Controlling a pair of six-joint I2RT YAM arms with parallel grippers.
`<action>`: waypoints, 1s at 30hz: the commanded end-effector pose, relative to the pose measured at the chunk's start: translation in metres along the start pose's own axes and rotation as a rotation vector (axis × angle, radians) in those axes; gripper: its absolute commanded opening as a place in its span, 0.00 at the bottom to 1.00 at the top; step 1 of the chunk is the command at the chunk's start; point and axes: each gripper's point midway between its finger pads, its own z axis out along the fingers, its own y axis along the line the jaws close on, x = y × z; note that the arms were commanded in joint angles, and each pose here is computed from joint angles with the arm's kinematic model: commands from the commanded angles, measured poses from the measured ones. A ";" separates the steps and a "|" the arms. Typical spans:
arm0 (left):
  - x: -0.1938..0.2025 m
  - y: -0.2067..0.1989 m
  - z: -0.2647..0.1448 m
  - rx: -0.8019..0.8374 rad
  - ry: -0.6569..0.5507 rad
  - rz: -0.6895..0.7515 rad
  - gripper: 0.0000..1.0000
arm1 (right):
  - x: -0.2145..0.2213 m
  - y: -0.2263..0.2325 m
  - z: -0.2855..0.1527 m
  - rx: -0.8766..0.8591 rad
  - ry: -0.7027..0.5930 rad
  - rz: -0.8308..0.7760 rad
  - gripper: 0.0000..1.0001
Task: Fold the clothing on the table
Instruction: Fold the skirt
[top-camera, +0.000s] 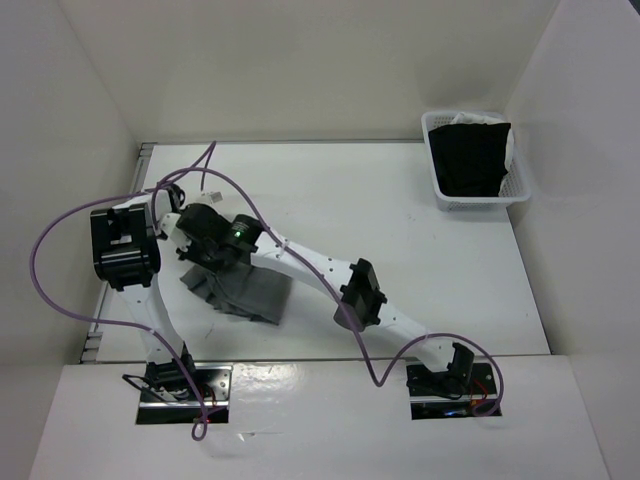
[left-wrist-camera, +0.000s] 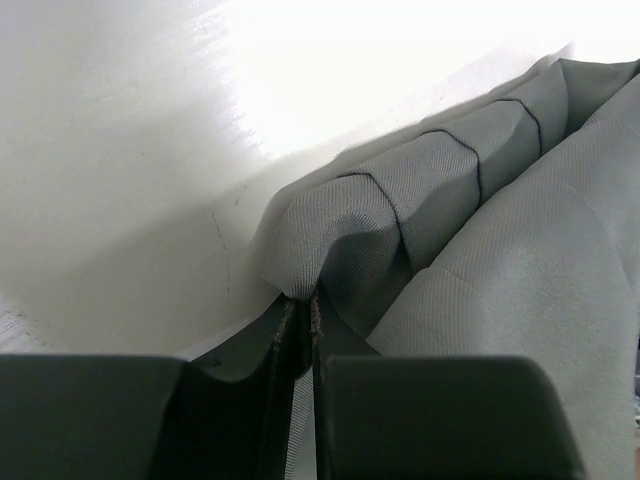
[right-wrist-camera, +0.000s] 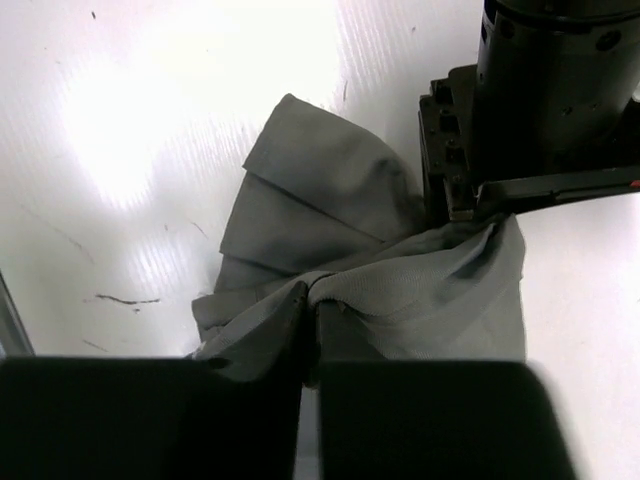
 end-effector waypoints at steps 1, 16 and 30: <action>0.004 -0.007 0.006 0.037 0.020 0.033 0.14 | -0.005 0.009 0.002 0.000 -0.015 0.021 0.17; -0.008 -0.010 -0.019 0.011 -0.037 0.055 0.25 | -0.052 -0.012 -0.081 0.101 -0.120 0.054 0.90; -0.023 -0.017 -0.180 -0.198 -0.327 0.084 1.00 | 0.067 -0.185 -0.296 0.709 -0.121 0.111 0.98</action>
